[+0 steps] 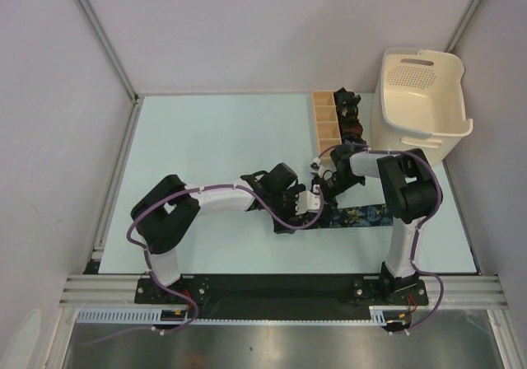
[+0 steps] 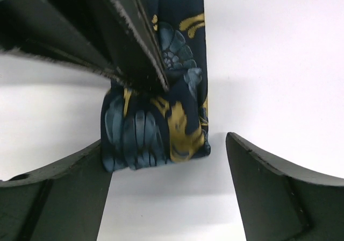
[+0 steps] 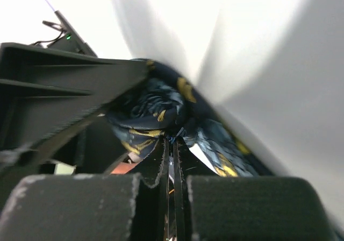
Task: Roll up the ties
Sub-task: Roll the tie at the center of the board.
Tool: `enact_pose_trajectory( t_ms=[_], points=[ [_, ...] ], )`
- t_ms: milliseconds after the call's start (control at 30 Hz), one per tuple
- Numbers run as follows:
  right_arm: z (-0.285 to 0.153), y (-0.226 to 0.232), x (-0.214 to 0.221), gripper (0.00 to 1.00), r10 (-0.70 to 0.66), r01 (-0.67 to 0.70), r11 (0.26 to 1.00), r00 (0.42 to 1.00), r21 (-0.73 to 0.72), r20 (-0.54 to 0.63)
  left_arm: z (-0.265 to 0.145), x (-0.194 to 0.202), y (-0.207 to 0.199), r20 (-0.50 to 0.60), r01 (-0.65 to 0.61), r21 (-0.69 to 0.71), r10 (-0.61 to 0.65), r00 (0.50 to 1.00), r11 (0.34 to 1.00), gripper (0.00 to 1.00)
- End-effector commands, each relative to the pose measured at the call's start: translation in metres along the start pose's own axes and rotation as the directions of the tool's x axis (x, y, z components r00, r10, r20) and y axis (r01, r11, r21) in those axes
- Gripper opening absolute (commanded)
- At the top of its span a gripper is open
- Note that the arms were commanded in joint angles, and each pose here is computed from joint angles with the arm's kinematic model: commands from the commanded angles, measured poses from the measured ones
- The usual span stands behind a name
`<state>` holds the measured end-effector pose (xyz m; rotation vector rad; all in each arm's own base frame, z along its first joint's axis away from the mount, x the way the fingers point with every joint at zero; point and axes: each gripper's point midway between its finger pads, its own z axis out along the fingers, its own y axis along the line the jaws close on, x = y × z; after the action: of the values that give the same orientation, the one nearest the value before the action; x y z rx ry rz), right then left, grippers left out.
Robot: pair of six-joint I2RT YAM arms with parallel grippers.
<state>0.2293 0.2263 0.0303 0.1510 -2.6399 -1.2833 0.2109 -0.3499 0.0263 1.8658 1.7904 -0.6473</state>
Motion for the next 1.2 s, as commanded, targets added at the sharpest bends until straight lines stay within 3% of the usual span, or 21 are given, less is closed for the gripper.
enact_pose_trajectory(
  t_ms=[0,367,633,867,967,1067,1167],
  points=[
    [0.003,-0.062,-0.008,0.0,-0.048,0.041,0.965,0.999,0.259,0.023,-0.012,-0.035,0.012,0.106,0.019,-0.031,-0.015,0.994,0.999,0.87],
    [0.029,-0.057,0.007,0.0,-0.073,0.087,0.948,0.996,0.306,-0.058,-0.013,-0.05,0.018,0.151,0.0,-0.045,0.007,0.988,0.999,0.9],
    [0.063,-0.039,0.006,0.0,-0.08,0.101,0.96,0.992,0.259,-0.093,-0.02,-0.017,0.001,0.095,-0.01,-0.021,0.012,0.995,1.0,0.89],
    [0.068,-0.037,0.001,0.0,-0.047,0.067,0.962,0.996,0.266,-0.082,-0.023,0.008,-0.011,0.055,0.032,-0.012,-0.032,0.998,0.999,0.88],
    [0.069,-0.035,0.002,0.0,-0.029,0.048,0.967,0.996,0.25,-0.079,-0.019,0.012,-0.012,0.044,0.057,-0.003,-0.056,0.997,0.998,0.83],
    [0.072,-0.03,-0.001,0.0,-0.006,0.02,0.975,0.998,0.223,-0.063,-0.016,0.013,-0.007,0.016,0.051,-0.002,-0.051,0.999,0.999,0.59],
    [0.077,-0.025,-0.002,0.0,0.023,-0.012,0.98,0.998,0.197,-0.053,-0.018,0.016,-0.005,-0.007,0.031,-0.002,-0.031,1.0,1.0,0.45]
  ],
)
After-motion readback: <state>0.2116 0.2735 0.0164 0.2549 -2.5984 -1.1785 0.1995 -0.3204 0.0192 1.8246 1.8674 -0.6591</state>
